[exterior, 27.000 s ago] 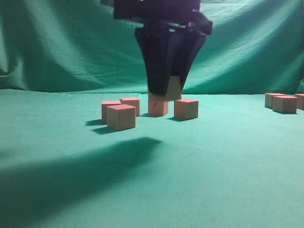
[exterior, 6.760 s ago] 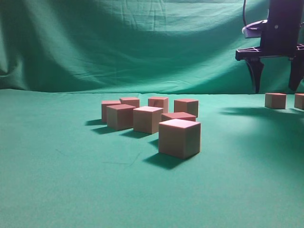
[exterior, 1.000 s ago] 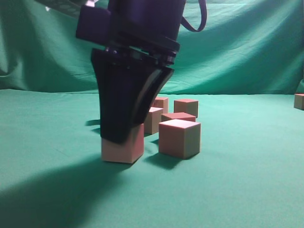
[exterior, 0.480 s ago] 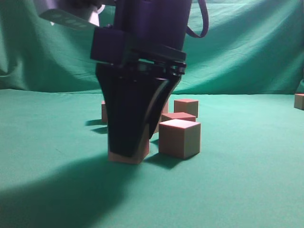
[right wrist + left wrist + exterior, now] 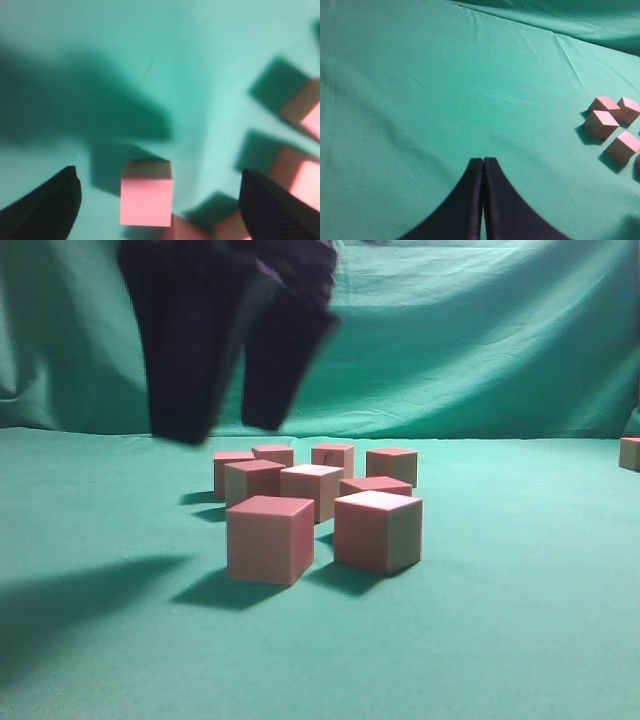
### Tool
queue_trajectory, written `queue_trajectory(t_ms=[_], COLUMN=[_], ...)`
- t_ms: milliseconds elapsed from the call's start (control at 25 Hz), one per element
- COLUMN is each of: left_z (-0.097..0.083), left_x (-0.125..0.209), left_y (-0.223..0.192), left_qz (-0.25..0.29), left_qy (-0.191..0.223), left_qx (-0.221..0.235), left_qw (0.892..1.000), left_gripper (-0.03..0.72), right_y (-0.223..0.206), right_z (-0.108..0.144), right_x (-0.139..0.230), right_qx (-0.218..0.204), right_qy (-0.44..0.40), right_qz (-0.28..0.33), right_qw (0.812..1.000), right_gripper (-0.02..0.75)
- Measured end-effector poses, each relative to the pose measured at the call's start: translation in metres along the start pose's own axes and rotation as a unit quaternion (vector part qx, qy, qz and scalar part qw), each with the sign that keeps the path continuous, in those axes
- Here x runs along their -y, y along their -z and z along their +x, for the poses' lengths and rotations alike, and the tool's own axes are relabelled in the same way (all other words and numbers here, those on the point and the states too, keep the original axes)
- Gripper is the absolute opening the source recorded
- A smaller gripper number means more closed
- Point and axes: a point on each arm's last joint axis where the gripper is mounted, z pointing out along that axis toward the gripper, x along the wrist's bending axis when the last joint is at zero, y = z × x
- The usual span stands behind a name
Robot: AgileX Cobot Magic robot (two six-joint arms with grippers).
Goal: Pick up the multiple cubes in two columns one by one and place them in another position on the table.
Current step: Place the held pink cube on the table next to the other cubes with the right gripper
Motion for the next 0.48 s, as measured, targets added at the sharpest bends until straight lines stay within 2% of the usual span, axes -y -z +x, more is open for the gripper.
queue_trajectory(t_ms=[280,360,400,480], left_z=[0.000,0.000,0.000,0.000], left_x=[0.000,0.000,0.000,0.000], left_y=[0.000,0.000,0.000,0.000], left_qz=[0.000,0.000,0.000,0.000], left_qy=[0.000,0.000,0.000,0.000], left_qx=[0.000,0.000,0.000,0.000], left_qw=[1.000,1.000,1.000,1.000], left_gripper=[0.000,0.000,0.000,0.000], right_y=[0.067,0.086,0.092,0.104], right_z=[-0.007,-0.010,-0.012,-0.015], right_x=[-0.032,-0.040,-0.041,-0.038], right_qx=[0.013,0.033,0.046,0.077], right_qy=[-0.008,-0.023,-0.039,-0.068], right_qz=[-0.034,-0.053,-0.057,-0.059], right_qw=[0.999,0.998,0.997,0.993], right_gripper=[0.590,0.590,0.535,0.482])
